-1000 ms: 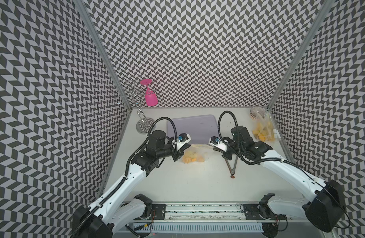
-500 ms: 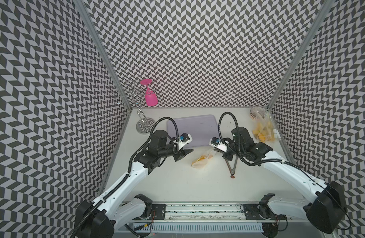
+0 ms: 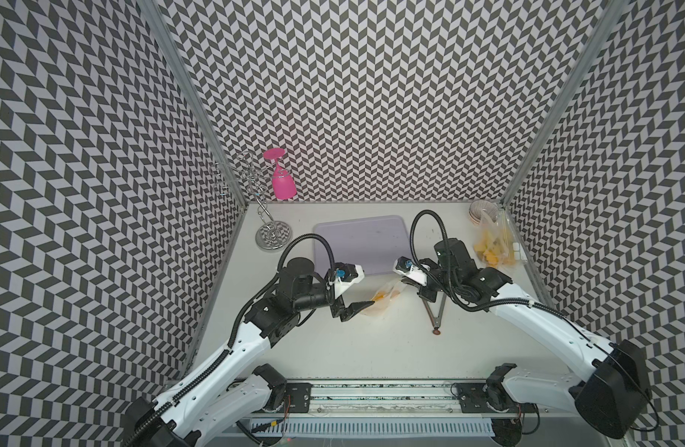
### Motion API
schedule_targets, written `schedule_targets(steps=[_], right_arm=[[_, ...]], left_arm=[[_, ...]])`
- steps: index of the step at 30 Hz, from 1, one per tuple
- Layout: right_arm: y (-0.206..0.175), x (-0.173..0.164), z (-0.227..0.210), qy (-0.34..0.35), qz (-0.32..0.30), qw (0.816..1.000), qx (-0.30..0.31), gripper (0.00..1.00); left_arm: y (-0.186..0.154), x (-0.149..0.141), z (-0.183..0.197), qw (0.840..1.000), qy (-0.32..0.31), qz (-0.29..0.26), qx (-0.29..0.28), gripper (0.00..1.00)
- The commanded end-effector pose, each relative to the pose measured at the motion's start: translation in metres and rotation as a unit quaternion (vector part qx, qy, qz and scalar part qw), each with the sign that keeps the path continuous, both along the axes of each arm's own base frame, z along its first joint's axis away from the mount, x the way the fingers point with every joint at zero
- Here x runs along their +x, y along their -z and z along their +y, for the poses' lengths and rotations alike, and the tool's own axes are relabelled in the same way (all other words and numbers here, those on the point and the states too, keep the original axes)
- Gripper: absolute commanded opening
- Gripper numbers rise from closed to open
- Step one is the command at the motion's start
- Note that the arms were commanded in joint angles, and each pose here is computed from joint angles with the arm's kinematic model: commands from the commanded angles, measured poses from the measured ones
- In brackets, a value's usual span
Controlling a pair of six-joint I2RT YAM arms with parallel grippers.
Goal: Put the cookies into a resealable bag to prevent moisture
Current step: Close the ziploc bag at the center of the board.
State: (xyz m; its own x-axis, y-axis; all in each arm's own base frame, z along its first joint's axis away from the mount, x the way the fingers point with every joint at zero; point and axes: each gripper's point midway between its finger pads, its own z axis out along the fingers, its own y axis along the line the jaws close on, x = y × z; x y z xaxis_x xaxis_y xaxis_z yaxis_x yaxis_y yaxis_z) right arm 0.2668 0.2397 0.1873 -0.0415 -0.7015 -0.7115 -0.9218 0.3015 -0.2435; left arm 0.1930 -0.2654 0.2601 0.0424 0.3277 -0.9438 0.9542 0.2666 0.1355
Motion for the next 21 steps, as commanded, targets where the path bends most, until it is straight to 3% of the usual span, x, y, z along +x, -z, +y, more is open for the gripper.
schedule_targets(steps=[1,8,13,21], right_arm=[[-0.018,0.01,0.004,0.003,-0.027,0.999,0.017,0.0],[-0.019,0.011,0.005,0.003,-0.028,0.999,0.02,0.0],[-0.02,0.014,0.001,0.015,-0.033,0.999,0.019,0.0],[-0.022,0.015,-0.003,0.023,-0.036,0.999,0.023,0.0]], left_arm=[[0.027,-0.002,-0.004,0.998,-0.021,0.024,0.047,0.86],[0.069,0.017,0.015,0.986,-0.11,0.037,0.116,0.75],[0.081,0.018,0.017,0.983,-0.118,0.043,0.136,0.68],[0.079,0.025,0.02,0.981,-0.135,0.031,0.137,0.37]])
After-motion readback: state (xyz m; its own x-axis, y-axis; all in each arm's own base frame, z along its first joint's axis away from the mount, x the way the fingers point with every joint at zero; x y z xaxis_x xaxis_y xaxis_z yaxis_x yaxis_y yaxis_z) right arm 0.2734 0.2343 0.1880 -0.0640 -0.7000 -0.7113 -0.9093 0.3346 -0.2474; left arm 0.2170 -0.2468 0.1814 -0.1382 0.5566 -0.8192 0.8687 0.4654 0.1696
